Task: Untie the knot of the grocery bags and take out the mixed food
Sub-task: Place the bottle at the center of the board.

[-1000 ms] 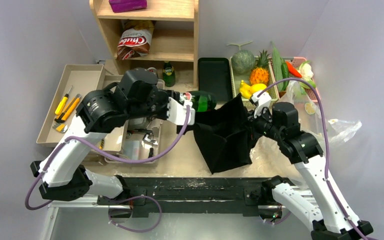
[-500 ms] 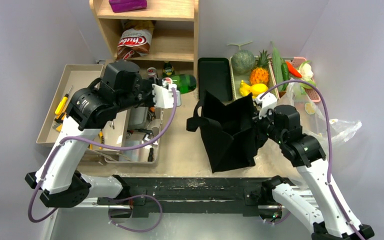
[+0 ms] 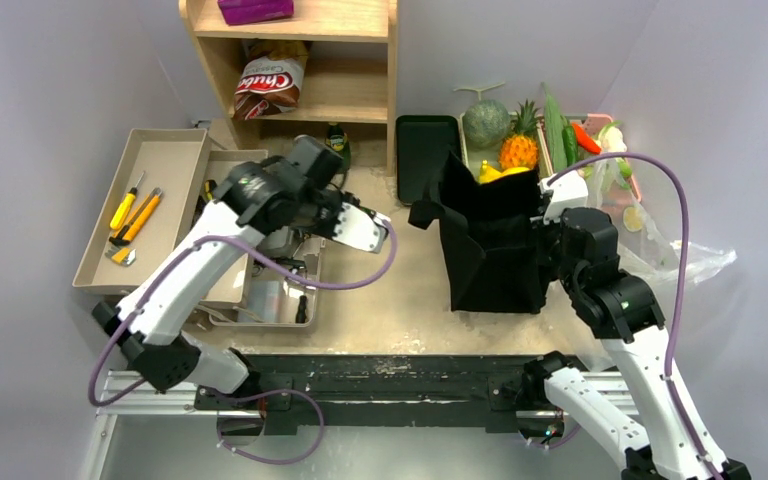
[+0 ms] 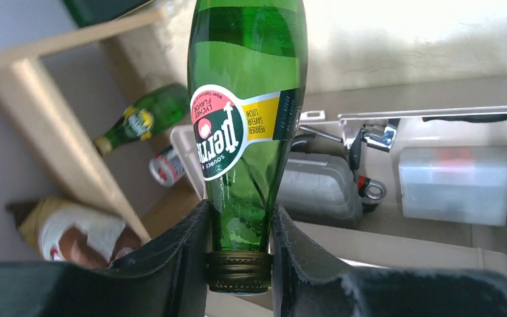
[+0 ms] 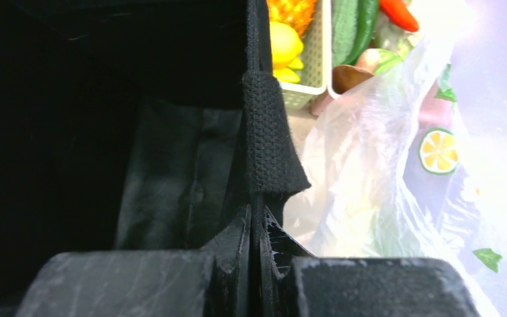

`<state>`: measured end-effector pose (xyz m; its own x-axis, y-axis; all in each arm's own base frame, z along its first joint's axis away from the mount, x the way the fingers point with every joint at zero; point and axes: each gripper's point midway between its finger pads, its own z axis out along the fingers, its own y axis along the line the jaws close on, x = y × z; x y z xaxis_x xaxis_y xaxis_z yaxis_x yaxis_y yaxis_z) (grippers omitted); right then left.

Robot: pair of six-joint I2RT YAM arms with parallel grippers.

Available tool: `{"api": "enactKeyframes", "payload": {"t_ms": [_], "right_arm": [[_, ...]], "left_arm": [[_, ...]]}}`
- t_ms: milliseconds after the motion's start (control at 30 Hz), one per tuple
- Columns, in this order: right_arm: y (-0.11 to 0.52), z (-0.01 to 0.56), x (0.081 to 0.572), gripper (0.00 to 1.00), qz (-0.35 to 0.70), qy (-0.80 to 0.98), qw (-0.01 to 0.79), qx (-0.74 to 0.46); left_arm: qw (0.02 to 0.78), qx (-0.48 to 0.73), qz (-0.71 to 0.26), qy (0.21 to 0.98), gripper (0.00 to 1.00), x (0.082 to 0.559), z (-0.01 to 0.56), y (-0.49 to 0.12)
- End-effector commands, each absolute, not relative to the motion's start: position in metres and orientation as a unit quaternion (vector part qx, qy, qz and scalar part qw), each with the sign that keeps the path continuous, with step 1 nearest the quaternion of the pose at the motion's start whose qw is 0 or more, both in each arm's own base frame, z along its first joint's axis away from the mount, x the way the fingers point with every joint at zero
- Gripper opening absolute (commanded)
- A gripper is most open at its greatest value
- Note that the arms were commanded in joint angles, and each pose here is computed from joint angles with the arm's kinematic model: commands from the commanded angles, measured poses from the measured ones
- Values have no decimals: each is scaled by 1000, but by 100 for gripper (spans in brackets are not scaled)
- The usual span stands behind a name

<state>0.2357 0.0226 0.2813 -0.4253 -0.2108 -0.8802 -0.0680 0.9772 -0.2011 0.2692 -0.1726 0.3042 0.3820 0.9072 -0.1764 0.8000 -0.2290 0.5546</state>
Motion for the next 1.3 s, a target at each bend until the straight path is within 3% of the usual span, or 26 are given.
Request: {"api": "enactKeyframes", "payload": {"t_ms": [0, 200, 733, 767, 867, 967, 1200, 1267], "right_arm": [[4, 319, 251, 0, -107, 803, 586, -29], [3, 318, 254, 0, -98, 805, 585, -17], [5, 315, 253, 0, -87, 811, 578, -20], [5, 315, 253, 0, -86, 812, 577, -20], [5, 314, 251, 0, -85, 813, 576, -21], [5, 313, 251, 0, -85, 814, 575, -22], [7, 308, 251, 0, -82, 816, 571, -26], [7, 307, 251, 0, -81, 817, 570, -27]], "left_arm": [[278, 819, 131, 484, 0, 279, 300, -195], [204, 872, 192, 401, 0, 284, 253, -211], [77, 909, 268, 310, 0, 290, 190, -232], [77, 910, 267, 308, 5, 290, 189, -234], [74, 910, 273, 304, 38, 291, 187, -237], [80, 911, 273, 299, 62, 292, 189, -242], [116, 911, 239, 314, 81, 282, 205, -257], [143, 906, 207, 341, 91, 273, 224, -264]]}}
